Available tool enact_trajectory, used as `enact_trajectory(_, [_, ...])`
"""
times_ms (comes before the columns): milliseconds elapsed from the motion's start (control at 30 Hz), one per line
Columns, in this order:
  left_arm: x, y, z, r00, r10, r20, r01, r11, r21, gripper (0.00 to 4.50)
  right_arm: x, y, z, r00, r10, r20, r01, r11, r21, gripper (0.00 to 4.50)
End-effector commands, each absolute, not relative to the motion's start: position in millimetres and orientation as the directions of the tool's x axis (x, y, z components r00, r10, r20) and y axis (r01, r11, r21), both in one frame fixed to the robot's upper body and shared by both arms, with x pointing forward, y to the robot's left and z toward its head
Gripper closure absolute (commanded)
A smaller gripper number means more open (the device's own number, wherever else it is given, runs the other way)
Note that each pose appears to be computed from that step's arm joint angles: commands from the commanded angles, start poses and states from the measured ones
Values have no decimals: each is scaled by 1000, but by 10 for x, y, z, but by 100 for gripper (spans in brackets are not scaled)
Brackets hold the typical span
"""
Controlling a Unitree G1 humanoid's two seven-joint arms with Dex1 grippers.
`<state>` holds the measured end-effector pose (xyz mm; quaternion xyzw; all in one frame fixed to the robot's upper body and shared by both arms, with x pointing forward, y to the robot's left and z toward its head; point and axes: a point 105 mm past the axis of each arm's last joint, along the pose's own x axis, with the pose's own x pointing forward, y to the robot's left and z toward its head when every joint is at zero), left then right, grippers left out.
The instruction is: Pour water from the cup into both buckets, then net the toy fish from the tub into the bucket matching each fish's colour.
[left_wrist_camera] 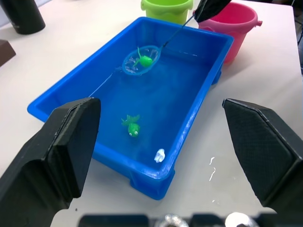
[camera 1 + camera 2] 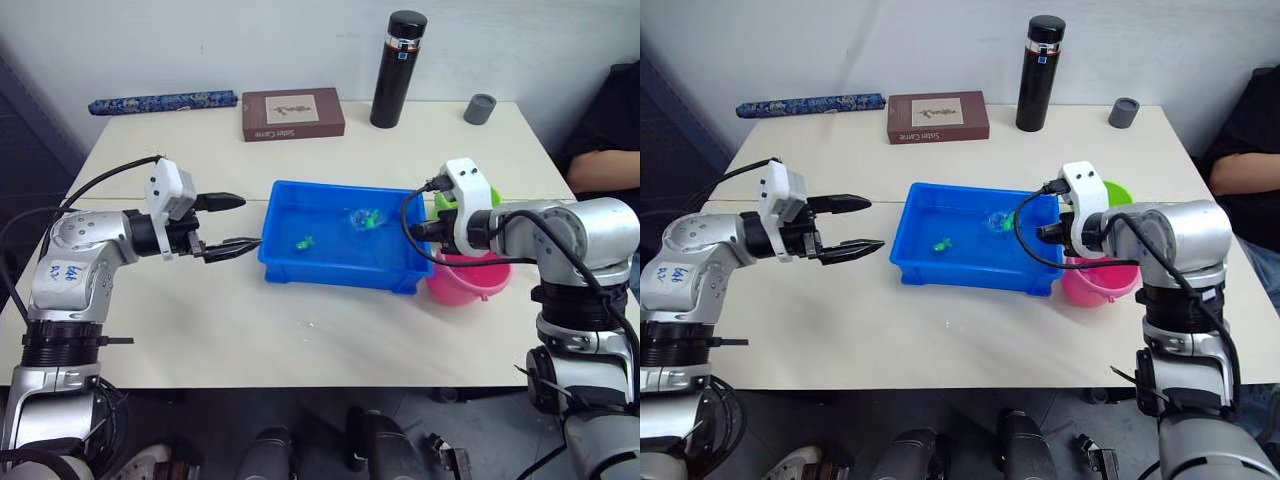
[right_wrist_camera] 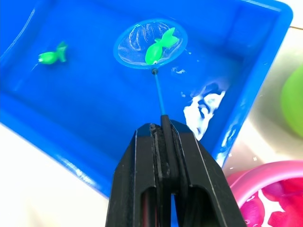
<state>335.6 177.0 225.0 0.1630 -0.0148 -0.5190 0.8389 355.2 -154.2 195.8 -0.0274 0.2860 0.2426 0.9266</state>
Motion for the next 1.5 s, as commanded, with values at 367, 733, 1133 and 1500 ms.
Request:
enact_trajectory(367, [3444, 1685, 2400, 415, -900, -134, 875, 353, 332, 6, 3248, -2051, 2500, 846, 430, -317, -441, 896, 38, 450])
enact_trajectory(733, [3513, 1630, 2472, 383, -916, -120, 882, 324, 343, 6, 3355, -2744, 2666, 940, 195, -280, -231, 968, -102, 450])
enact_trajectory(1133, [3544, 1599, 2479, 372, -921, -115, 882, 312, 353, 6, 3426, -2854, 2585, 954, 37, -296, -237, 696, -678, 450])
enact_trajectory(1500, [3573, 1560, 2474, 367, -924, -104, 881, 310, 357, 6, 3434, -2809, 2539, 976, -7, -216, -216, 20, -976, 450])
